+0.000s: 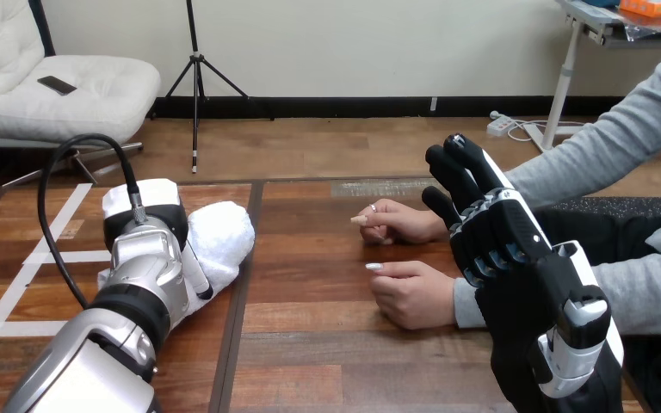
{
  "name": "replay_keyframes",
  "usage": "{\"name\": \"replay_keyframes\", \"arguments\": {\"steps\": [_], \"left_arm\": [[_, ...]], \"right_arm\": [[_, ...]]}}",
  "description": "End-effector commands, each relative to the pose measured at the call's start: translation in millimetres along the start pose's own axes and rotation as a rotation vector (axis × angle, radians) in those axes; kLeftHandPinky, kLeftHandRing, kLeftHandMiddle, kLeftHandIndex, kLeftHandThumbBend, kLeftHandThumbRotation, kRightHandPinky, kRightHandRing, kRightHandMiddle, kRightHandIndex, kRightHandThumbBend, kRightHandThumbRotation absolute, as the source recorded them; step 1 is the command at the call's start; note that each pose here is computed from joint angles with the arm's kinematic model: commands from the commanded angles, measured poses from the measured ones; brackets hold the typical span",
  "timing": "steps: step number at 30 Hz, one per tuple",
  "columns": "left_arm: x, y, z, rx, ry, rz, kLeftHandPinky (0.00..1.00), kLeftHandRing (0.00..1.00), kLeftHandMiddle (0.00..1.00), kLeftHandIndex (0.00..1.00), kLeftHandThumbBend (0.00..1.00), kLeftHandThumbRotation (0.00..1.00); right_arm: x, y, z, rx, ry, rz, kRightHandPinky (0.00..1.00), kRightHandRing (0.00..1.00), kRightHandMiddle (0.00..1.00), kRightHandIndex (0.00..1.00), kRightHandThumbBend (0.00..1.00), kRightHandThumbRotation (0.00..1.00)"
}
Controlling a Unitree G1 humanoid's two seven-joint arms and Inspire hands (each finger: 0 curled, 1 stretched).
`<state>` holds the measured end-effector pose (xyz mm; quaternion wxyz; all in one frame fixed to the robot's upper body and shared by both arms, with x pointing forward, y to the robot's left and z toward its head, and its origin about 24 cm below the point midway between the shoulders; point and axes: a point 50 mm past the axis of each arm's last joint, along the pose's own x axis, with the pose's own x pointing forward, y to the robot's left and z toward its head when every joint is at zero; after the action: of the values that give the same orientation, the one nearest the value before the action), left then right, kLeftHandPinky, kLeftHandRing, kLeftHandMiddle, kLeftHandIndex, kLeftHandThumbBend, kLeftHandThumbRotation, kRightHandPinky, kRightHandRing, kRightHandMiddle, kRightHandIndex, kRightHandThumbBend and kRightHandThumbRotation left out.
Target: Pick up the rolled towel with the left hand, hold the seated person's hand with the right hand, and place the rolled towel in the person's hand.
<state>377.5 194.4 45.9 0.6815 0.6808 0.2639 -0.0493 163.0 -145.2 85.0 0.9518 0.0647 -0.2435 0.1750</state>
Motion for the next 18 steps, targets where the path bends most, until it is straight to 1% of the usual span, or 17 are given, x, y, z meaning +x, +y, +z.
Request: {"name": "replay_keyframes", "arguments": {"steps": [1, 7, 10, 18], "left_arm": [[-1.2, 20.2, 6.6, -0.016, -0.036, 0.084, 0.11, 0.19, 0.32, 0.57, 0.69, 0.0], [-1.4, 20.3, 6.6, -0.018, -0.056, 0.11, 0.12, 0.2, 0.32, 0.56, 0.7, 0.0], [-1.5, 20.6, 6.5, -0.023, -0.067, 0.125, 0.13, 0.21, 0.34, 0.55, 0.72, 0.0], [-2.2, 22.1, 5.6, -0.05, -0.093, 0.159, 0.15, 0.23, 0.36, 0.56, 0.74, 0.0]], "right_arm": [[12.2, -1.6, 13.3, -0.03, -0.094, 0.013, 1.0, 1.0, 0.94, 0.94, 0.94, 1.0], [12.4, -1.6, 13.1, -0.037, -0.096, 0.011, 1.0, 1.0, 0.94, 0.94, 0.94, 1.0], [12.4, -1.7, 12.8, -0.039, -0.096, 0.012, 1.0, 1.0, 0.94, 0.94, 0.93, 1.0], [12.1, -2.2, 11.5, -0.038, -0.091, 0.01, 1.0, 1.0, 0.94, 0.94, 0.92, 1.0]]}}
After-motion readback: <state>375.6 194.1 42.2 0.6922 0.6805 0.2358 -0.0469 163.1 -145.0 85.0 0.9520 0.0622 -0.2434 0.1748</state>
